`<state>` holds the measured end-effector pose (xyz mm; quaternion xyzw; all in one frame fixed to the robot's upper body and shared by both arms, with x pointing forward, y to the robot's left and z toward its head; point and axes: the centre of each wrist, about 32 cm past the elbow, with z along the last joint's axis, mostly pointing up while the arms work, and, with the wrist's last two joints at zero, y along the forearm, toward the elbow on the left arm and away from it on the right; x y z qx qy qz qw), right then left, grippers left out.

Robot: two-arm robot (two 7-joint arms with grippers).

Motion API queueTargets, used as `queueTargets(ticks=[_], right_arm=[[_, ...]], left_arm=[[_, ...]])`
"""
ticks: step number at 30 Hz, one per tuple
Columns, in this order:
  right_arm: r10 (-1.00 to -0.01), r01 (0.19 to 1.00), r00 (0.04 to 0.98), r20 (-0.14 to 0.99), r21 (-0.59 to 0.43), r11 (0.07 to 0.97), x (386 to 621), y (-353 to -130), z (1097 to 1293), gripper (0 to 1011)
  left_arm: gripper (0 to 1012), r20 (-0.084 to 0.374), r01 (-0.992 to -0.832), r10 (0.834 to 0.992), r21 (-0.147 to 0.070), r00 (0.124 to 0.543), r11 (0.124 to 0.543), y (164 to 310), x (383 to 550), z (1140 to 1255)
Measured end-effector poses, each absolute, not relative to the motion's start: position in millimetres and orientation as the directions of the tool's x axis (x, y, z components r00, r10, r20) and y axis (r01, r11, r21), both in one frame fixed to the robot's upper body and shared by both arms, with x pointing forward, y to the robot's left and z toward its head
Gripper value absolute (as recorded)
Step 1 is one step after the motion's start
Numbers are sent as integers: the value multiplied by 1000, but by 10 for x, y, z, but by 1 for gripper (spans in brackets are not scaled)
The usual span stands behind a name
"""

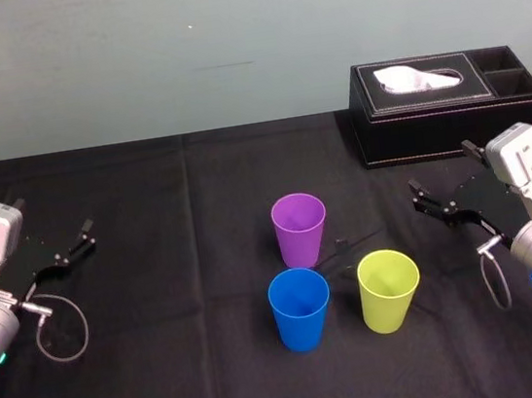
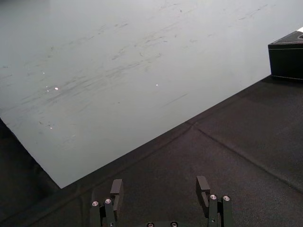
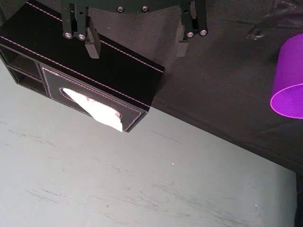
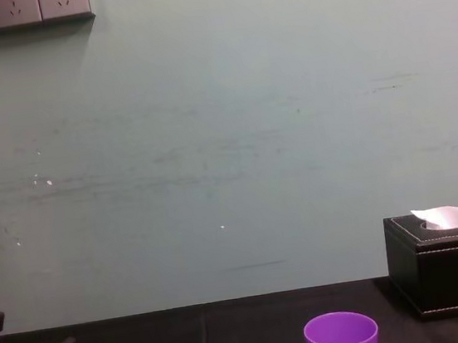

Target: Stack the three plastic cups sequentially using one hand.

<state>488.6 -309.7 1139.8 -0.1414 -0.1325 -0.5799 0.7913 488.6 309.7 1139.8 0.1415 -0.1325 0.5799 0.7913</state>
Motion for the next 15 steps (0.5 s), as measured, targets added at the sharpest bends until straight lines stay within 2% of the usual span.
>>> queueTargets(ticks=[15], right_arm=[[-880,955,292,374,-70,287,4886,-3097,11398,1004]], left_arm=[[1010,374,-955,880,70,292,287,3097,4886,11398]])
